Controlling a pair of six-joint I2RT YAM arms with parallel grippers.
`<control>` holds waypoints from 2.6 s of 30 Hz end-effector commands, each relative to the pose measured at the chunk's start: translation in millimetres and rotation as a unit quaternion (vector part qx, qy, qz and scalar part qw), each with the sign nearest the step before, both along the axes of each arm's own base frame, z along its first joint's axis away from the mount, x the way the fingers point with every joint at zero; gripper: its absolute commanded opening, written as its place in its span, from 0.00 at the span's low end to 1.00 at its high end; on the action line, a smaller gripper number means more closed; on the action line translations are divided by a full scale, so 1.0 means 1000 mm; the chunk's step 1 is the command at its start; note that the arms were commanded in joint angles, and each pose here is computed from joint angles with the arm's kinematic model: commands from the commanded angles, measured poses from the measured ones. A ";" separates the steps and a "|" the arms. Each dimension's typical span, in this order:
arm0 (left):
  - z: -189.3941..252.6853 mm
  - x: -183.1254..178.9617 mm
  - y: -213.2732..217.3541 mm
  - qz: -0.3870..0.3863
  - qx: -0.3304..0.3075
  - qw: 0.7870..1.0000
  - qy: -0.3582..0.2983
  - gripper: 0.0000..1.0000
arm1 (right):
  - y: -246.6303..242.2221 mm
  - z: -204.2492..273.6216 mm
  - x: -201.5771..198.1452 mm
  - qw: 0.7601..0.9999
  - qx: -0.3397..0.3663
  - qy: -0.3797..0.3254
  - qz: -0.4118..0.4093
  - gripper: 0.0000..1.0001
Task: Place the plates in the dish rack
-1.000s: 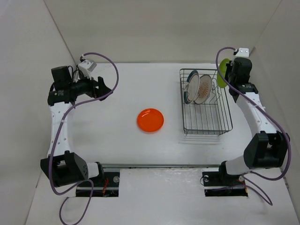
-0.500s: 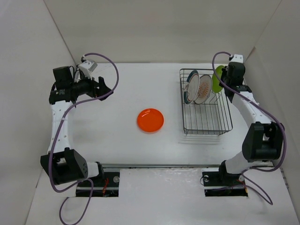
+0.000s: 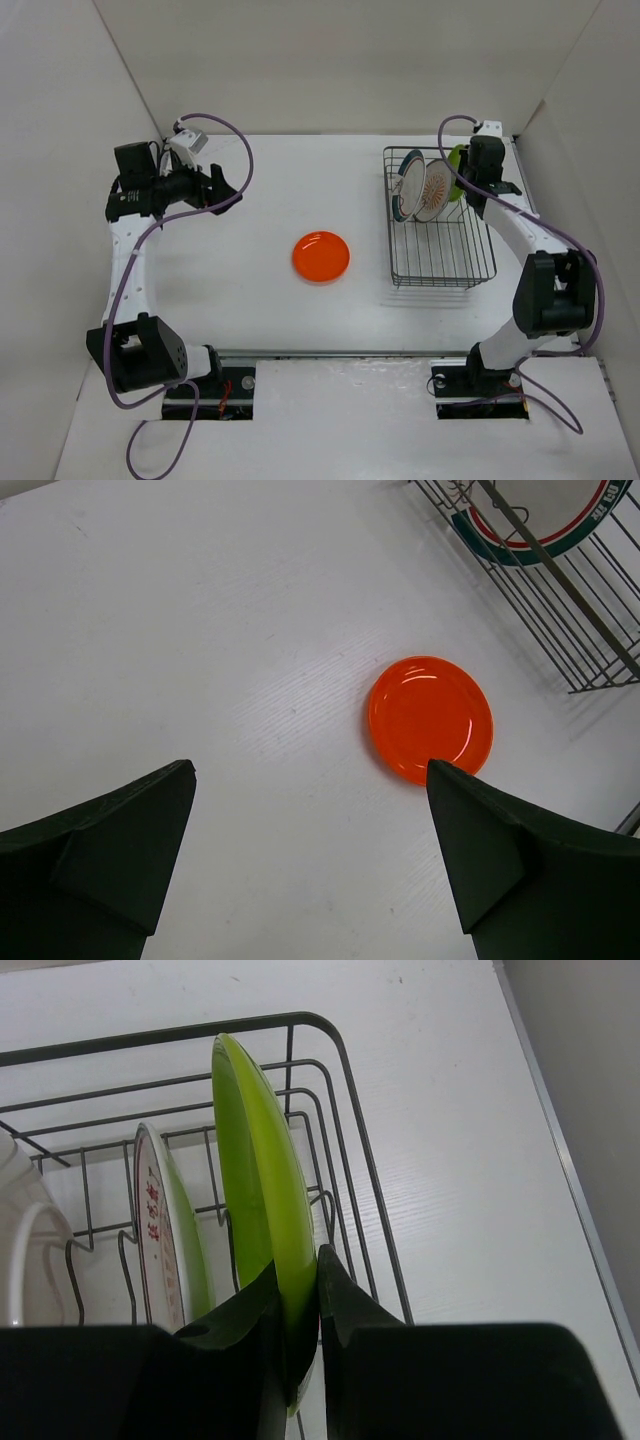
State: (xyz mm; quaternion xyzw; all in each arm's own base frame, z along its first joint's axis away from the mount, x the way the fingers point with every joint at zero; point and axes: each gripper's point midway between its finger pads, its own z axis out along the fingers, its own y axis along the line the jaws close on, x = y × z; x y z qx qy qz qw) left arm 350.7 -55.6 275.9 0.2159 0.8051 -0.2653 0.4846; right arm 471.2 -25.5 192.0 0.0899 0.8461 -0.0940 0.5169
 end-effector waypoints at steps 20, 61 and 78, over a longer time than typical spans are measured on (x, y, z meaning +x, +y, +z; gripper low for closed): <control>-0.057 -0.001 -0.040 -0.075 -0.017 0.995 0.062 1.00 | -0.027 0.114 -0.033 0.988 -0.006 -0.125 -0.094 0.63; -0.275 -0.001 -0.142 -0.151 0.017 0.927 0.343 0.27 | 0.102 0.230 -0.188 0.917 0.153 -0.265 0.254 0.69; -0.097 0.021 -0.124 -0.182 -0.048 0.966 0.174 0.00 | 0.184 0.167 -0.181 0.850 0.204 -0.211 0.438 0.69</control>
